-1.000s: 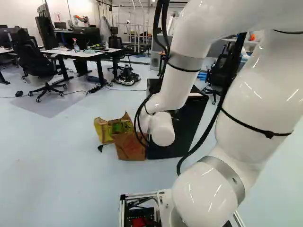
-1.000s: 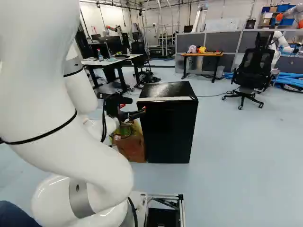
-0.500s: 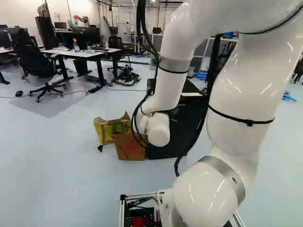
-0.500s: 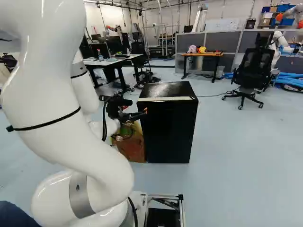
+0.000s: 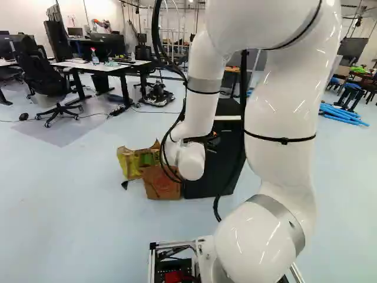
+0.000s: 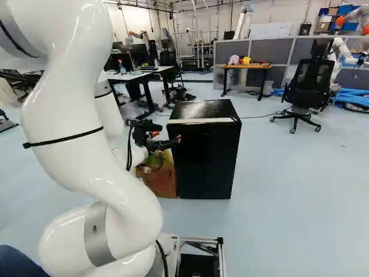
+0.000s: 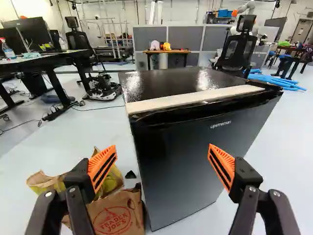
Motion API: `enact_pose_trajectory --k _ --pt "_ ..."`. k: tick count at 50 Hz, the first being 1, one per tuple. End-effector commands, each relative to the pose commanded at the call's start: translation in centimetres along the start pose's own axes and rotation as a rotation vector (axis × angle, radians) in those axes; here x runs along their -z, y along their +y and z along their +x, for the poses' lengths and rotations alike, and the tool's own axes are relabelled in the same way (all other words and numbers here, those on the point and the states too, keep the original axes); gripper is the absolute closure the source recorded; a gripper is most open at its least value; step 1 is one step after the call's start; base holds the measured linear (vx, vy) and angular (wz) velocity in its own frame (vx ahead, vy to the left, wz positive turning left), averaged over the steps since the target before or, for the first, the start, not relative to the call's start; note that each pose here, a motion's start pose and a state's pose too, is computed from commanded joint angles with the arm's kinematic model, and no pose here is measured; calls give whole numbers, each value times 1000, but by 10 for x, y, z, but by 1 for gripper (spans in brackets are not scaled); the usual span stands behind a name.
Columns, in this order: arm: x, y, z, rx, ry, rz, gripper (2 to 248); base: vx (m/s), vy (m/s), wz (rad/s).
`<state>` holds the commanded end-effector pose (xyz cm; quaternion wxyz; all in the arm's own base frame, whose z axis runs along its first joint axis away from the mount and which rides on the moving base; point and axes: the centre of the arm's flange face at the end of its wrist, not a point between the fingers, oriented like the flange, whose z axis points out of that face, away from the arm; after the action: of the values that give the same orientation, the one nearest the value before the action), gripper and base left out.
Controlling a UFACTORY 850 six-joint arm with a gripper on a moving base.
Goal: Grab a drink from the fridge
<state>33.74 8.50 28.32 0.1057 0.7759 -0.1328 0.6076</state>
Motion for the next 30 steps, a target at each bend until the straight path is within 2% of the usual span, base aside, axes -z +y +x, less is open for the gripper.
enact_pose_trajectory --k 30 --pt "-25 -26 0 -25 16 -32 3 0 0 0"
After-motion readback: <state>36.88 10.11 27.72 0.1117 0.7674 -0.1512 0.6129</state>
